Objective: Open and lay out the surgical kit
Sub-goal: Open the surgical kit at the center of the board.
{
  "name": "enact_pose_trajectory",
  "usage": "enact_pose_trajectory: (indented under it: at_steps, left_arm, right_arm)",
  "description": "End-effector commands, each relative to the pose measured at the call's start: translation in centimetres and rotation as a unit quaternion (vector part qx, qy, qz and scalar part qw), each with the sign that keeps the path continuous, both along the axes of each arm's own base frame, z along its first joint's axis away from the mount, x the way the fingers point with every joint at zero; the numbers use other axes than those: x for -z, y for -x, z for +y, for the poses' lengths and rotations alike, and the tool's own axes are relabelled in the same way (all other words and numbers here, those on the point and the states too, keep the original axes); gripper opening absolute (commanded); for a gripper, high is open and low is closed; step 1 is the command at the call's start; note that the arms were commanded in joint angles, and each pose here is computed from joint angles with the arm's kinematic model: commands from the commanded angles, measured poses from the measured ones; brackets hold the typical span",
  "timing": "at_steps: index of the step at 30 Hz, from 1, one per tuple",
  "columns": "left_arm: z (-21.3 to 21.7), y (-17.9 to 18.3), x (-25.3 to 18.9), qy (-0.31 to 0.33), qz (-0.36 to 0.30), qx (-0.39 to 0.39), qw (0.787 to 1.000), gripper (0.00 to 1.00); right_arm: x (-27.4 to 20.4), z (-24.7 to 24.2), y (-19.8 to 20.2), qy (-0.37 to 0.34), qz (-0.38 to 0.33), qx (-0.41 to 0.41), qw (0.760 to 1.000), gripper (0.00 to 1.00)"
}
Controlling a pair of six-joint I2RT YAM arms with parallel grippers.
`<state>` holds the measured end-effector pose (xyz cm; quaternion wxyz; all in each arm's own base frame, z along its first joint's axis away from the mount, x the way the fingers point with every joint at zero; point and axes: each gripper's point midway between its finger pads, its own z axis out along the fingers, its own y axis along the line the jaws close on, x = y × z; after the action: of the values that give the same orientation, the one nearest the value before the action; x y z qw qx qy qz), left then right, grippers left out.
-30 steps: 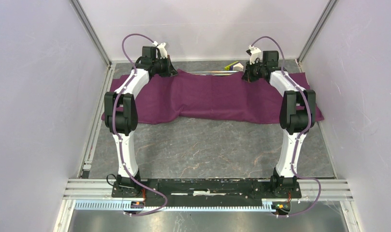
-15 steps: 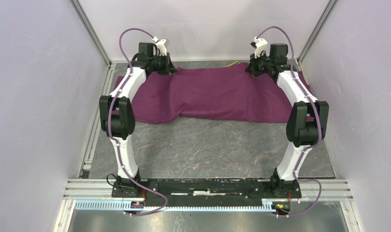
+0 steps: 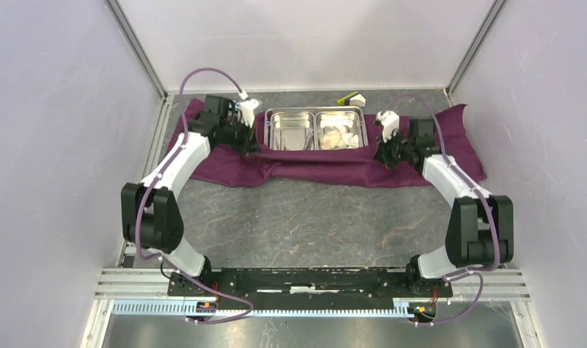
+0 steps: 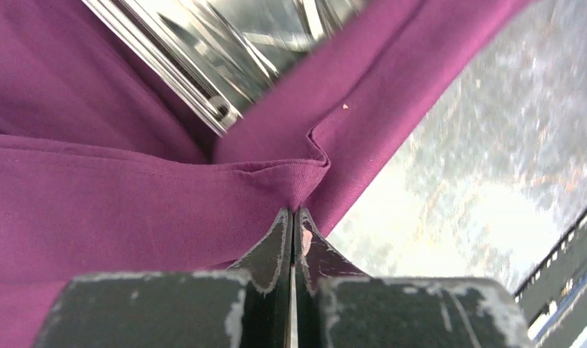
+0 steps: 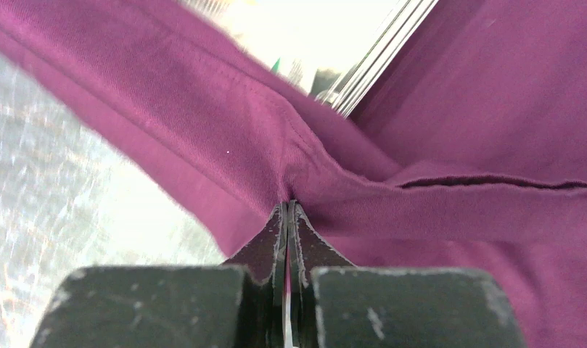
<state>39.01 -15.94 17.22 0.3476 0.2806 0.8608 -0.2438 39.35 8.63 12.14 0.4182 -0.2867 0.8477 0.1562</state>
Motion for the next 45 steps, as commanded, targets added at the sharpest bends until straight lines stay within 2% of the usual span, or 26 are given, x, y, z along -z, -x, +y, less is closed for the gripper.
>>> enact_pose_trajectory:
  at_steps: [1,12,19,27,37,45]
  left_arm:
    - [1.2,4.5,2.8,-0.057,0.001,0.043,0.997,0.02]
    - [1.7,8.5,5.3,-0.077,0.006,0.056,0.995,0.02]
    - [1.3,11.8,4.6,-0.110,0.005,0.115,0.987,0.02]
    - [2.1,17.9,4.7,-0.214,0.013,0.207,0.954,0.02]
    - [4.0,25.0,4.5,-0.272,0.054,0.286,0.917,0.03]
    - [5.0,28.0,5.7,-0.285,0.094,0.319,0.899,0.11]
  right_arm:
    - [0.8,0.2,3.2,0.015,-0.034,-0.037,0.999,0.00]
    - [3.0,0.9,7.1,0.003,-0.018,-0.069,0.997,0.00]
    - [2.5,1.0,9.5,0.020,-0.005,-0.107,0.994,0.01]
    - [1.4,-0.2,14.3,0.089,0.001,-0.180,0.980,0.00]
    - [0.2,-0.2,20.3,0.125,-0.035,-0.277,0.952,0.00]
    - [-3.0,-0.4,21.9,0.155,-0.091,-0.311,0.933,0.13]
